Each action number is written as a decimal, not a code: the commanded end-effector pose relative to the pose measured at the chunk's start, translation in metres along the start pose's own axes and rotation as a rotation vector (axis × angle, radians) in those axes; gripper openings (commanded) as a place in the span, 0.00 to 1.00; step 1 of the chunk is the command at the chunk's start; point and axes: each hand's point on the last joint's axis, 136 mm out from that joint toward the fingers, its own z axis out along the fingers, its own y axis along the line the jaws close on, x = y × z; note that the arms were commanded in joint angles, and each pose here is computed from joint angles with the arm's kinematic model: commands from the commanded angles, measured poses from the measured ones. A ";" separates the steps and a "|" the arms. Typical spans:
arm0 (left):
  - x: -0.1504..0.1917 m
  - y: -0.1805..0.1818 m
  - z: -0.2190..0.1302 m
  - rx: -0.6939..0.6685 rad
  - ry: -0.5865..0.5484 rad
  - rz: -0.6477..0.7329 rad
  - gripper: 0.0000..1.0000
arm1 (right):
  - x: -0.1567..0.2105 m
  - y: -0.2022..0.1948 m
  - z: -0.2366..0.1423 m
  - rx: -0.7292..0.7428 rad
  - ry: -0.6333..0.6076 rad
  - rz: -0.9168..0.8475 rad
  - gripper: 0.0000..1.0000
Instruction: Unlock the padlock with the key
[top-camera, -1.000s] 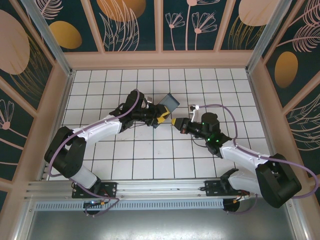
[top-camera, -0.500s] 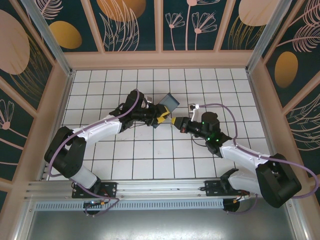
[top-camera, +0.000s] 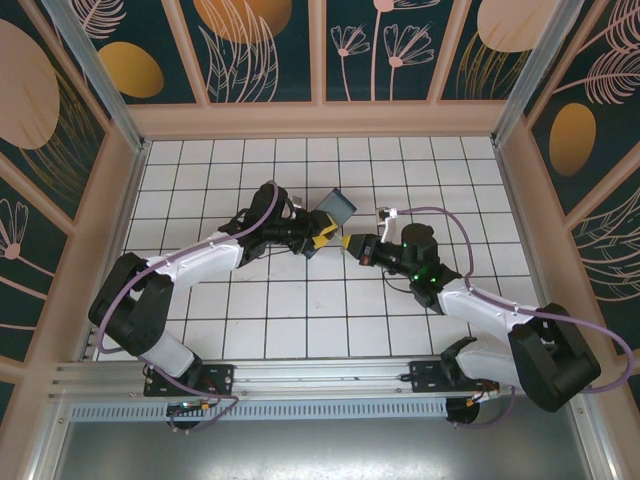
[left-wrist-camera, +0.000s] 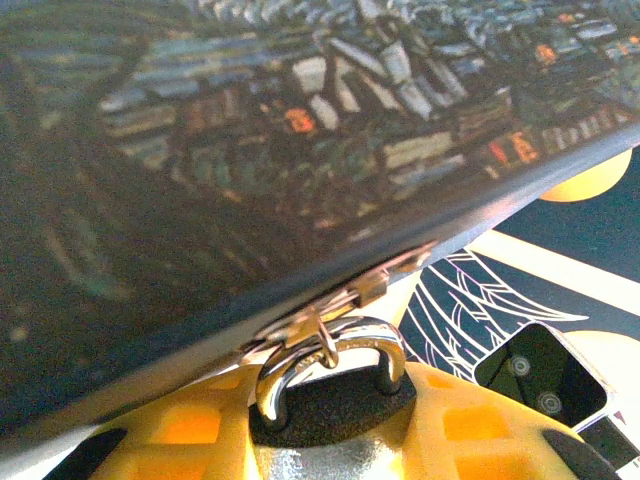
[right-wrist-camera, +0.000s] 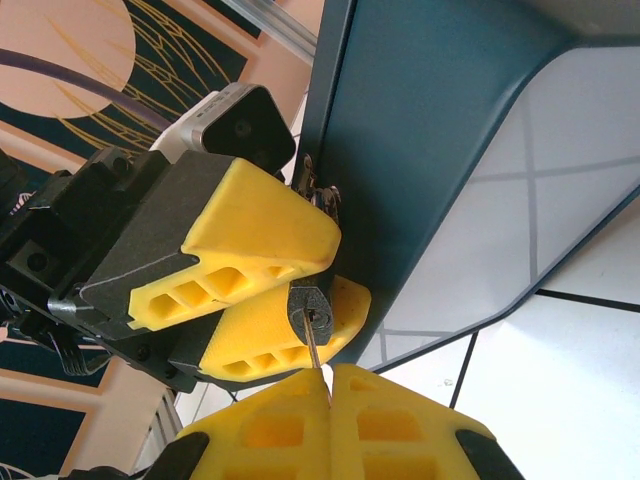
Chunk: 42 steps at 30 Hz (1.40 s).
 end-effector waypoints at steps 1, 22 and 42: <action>0.001 -0.026 -0.006 0.077 -0.001 0.035 0.14 | -0.017 0.014 0.002 -0.041 -0.047 -0.030 0.00; 0.000 -0.027 -0.007 0.081 -0.009 0.029 0.14 | -0.009 0.016 0.009 -0.052 -0.019 -0.023 0.00; 0.001 -0.026 -0.008 0.076 -0.008 0.029 0.14 | -0.020 0.013 0.009 -0.024 -0.064 -0.030 0.00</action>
